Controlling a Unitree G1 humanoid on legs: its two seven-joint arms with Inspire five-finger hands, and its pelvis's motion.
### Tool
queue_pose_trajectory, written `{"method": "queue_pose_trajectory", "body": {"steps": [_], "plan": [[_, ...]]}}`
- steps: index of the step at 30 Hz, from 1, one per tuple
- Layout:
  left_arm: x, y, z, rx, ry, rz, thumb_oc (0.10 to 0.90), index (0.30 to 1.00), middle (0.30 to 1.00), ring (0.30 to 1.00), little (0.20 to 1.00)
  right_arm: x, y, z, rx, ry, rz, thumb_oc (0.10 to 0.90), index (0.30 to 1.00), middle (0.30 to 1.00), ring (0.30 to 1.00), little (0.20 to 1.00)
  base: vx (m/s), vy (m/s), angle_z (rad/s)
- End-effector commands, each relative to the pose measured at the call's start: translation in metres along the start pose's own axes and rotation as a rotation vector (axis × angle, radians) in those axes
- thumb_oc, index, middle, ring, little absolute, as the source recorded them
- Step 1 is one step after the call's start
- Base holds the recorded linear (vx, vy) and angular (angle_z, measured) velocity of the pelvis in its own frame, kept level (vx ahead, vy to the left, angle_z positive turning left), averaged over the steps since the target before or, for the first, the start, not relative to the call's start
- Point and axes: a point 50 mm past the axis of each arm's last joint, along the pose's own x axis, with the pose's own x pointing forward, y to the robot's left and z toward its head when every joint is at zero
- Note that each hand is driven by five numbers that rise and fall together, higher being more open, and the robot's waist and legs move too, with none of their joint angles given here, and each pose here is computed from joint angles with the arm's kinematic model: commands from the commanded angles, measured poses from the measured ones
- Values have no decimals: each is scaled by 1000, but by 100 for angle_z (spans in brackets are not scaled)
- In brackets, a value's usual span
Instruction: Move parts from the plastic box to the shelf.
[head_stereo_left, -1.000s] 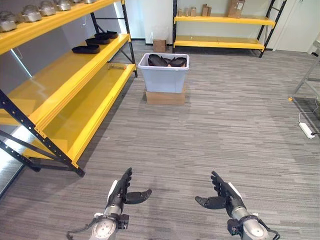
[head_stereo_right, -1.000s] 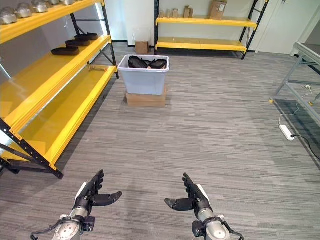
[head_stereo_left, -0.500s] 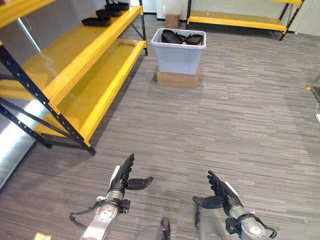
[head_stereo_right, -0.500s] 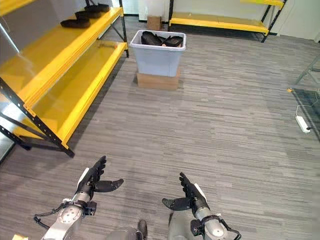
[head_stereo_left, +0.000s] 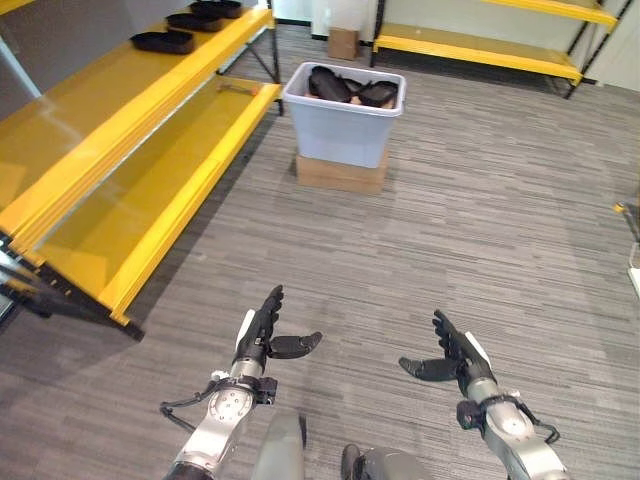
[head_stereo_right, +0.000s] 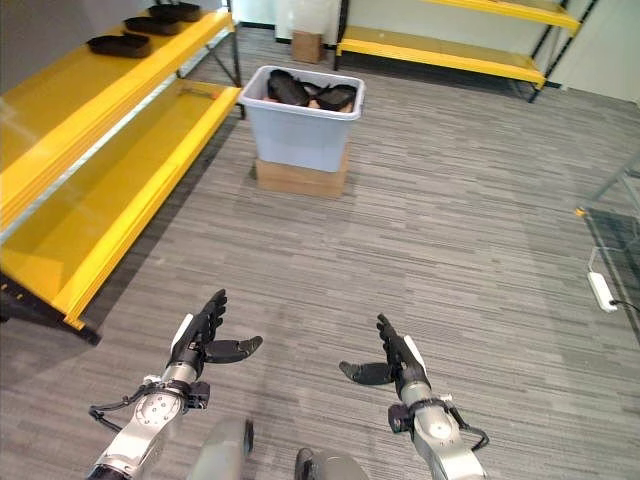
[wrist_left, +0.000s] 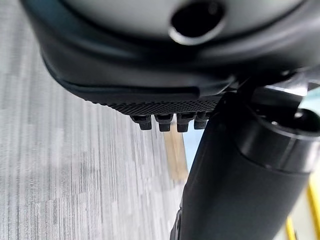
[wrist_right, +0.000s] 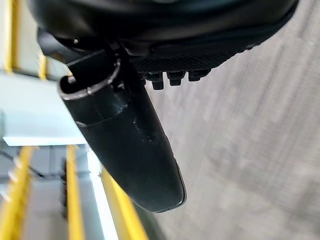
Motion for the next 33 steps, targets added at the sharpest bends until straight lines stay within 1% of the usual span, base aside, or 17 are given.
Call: {"method": "queue_pose_trajectory", "body": {"steps": [1,5,9,16,23,29,33], "plan": [[14,-2,58,-62,-274,23,900,1000,1000,1000,1000,6,-17,42,-8,-209,-79,900,1000,1000,1000,1000,305,132,-62],[18,-1,62,-27,-283,24,900,1000,1000,1000,1000,7,-16,41,-6,-205,-90,900,1000,1000,1000,1000,315,166,-38],[16,2,58,-49,-272,36,900,1000,1000,1000,1000,5,-12,31,0,-165,-85,900,1000,1000,1000,1000,369,252,-4],[15,9,58,-18,-274,39,900,1000,1000,1000,1000,5,-7,28,50,-156,-81,900,1000,1000,1000,1000,340,259,43],[14,12,67,20,-304,35,900,1000,1000,1000,1000,7,5,36,66,-187,-37,900,1000,1000,1000,1000,235,307,7],[16,14,63,0,-286,43,900,1000,1000,1000,1000,13,5,39,60,-184,-31,900,1000,1000,1000,1000,390,-24,22],[15,8,61,-7,-282,22,900,1000,1000,1000,1000,11,4,38,48,-182,-28,900,1000,1000,1000,1000,351,-94,50]]}}
